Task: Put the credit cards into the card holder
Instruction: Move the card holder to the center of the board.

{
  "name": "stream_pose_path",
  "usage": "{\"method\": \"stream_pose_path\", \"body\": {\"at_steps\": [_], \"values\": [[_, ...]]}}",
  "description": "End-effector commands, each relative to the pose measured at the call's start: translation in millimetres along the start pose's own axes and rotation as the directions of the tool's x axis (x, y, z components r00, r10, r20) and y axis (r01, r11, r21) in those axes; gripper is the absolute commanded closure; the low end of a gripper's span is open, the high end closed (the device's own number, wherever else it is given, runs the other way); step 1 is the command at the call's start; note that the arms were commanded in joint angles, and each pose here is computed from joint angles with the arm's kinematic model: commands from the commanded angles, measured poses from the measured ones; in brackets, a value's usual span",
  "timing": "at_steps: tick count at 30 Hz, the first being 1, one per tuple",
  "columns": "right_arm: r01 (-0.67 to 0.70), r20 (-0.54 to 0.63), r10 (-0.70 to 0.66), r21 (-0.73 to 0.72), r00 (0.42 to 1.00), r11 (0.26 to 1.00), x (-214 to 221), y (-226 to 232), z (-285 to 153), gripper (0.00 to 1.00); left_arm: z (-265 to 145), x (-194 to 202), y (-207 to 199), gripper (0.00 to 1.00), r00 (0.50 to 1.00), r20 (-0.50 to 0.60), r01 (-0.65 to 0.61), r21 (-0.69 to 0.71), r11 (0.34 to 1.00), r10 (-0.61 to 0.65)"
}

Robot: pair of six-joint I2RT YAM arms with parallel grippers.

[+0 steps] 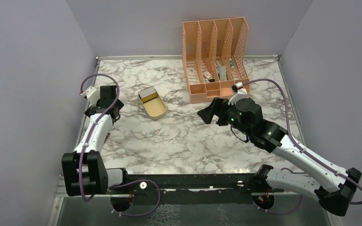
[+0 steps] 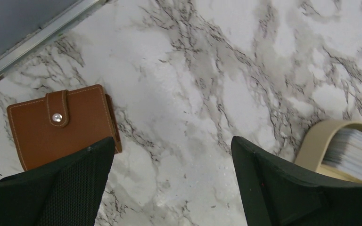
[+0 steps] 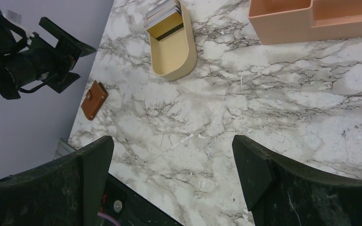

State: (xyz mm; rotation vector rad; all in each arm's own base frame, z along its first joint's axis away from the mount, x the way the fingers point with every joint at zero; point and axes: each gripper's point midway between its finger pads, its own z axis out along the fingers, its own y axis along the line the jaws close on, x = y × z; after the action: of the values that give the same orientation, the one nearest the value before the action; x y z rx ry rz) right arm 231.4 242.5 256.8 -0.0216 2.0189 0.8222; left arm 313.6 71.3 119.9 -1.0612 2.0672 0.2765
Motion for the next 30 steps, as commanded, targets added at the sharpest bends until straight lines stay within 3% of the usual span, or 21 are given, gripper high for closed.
{"method": "stream_pose_path", "body": {"at_steps": [1,10,16,30], "values": [[0.005,0.034,-0.004,-0.026,0.999,1.000,-15.4,9.7,-7.5,0.00,15.4,-23.9,27.7,0.04,0.989,0.076,0.138,-0.126,0.982,-0.129],[-0.014,0.036,0.015,-0.035,0.999,0.999,-17.4,13.8,-4.6,0.00,51.9,-11.0,69.5,0.03,0.959,0.062,0.281,-0.318,0.906,-0.275],[-0.014,0.040,0.015,-0.013,0.999,1.000,-18.9,10.0,-6.9,0.00,61.2,-9.4,98.7,0.03,0.954,0.091,0.297,-0.436,0.850,-0.286],[-0.035,0.046,0.036,-0.024,0.998,0.999,-16.9,9.5,-9.2,0.00,76.7,37.5,102.6,0.01,0.960,-0.073,0.200,-0.497,0.845,-0.270]]}}
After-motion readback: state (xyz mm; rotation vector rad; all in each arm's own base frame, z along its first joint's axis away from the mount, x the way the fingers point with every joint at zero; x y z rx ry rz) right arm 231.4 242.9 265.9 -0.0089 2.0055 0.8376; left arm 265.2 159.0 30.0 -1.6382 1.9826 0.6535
